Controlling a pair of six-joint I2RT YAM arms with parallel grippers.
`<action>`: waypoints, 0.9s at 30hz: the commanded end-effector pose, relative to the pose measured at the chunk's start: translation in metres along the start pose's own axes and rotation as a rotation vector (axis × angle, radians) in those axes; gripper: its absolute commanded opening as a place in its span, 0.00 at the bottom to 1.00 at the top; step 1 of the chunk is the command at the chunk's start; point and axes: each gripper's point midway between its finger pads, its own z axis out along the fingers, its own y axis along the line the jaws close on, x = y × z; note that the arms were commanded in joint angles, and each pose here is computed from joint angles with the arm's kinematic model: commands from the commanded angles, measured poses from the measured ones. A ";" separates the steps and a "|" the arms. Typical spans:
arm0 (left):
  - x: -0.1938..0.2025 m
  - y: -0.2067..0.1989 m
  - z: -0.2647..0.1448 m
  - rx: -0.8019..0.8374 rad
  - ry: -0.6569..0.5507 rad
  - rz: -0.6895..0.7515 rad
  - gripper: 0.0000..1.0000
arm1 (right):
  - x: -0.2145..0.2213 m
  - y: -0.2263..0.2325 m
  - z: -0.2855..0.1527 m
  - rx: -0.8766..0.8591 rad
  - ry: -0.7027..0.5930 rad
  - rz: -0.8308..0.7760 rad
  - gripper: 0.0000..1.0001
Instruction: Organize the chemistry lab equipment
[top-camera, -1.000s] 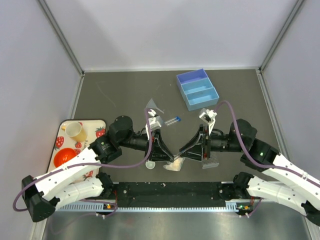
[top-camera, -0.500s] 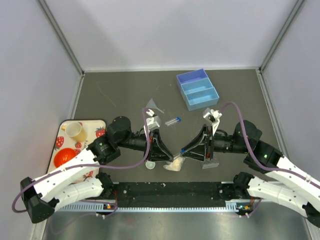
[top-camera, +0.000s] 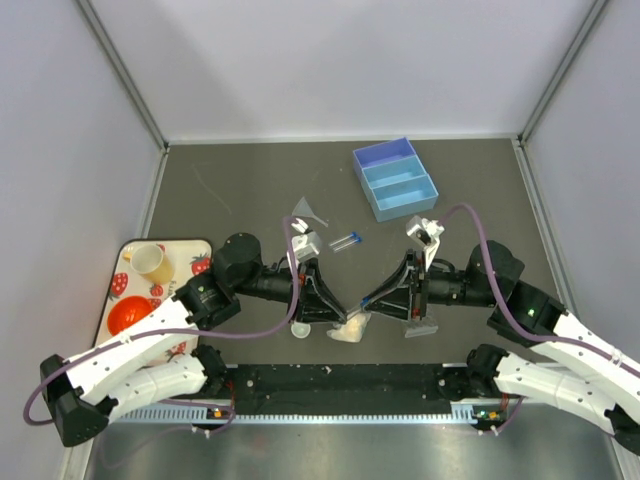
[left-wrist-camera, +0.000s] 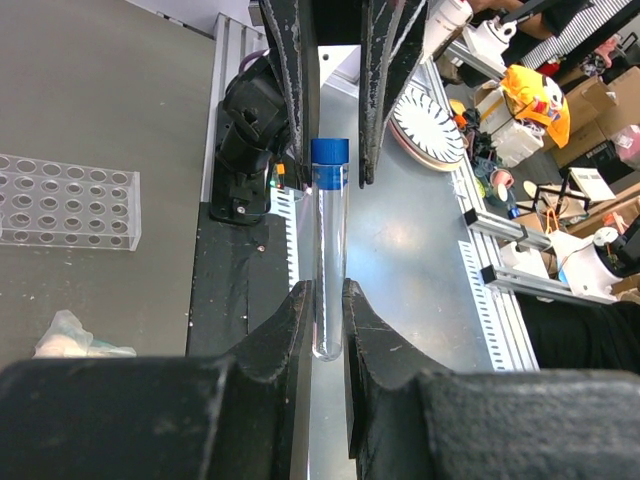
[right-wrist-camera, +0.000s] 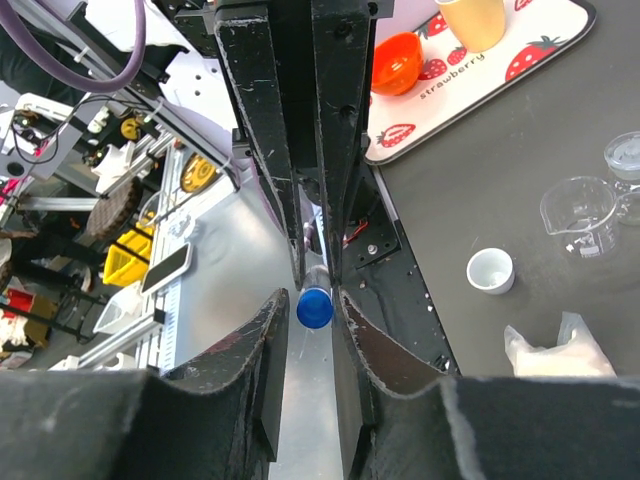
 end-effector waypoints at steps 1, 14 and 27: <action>-0.017 -0.009 -0.002 0.014 -0.051 0.058 0.00 | -0.009 0.013 -0.002 -0.039 -0.028 -0.021 0.19; -0.019 0.004 -0.001 -0.055 -0.051 0.049 0.99 | -0.012 -0.002 0.001 0.037 -0.037 -0.041 0.00; -0.046 0.061 -0.049 -0.581 -0.136 0.086 0.99 | -0.010 -0.134 -0.062 0.836 -0.055 -0.097 0.00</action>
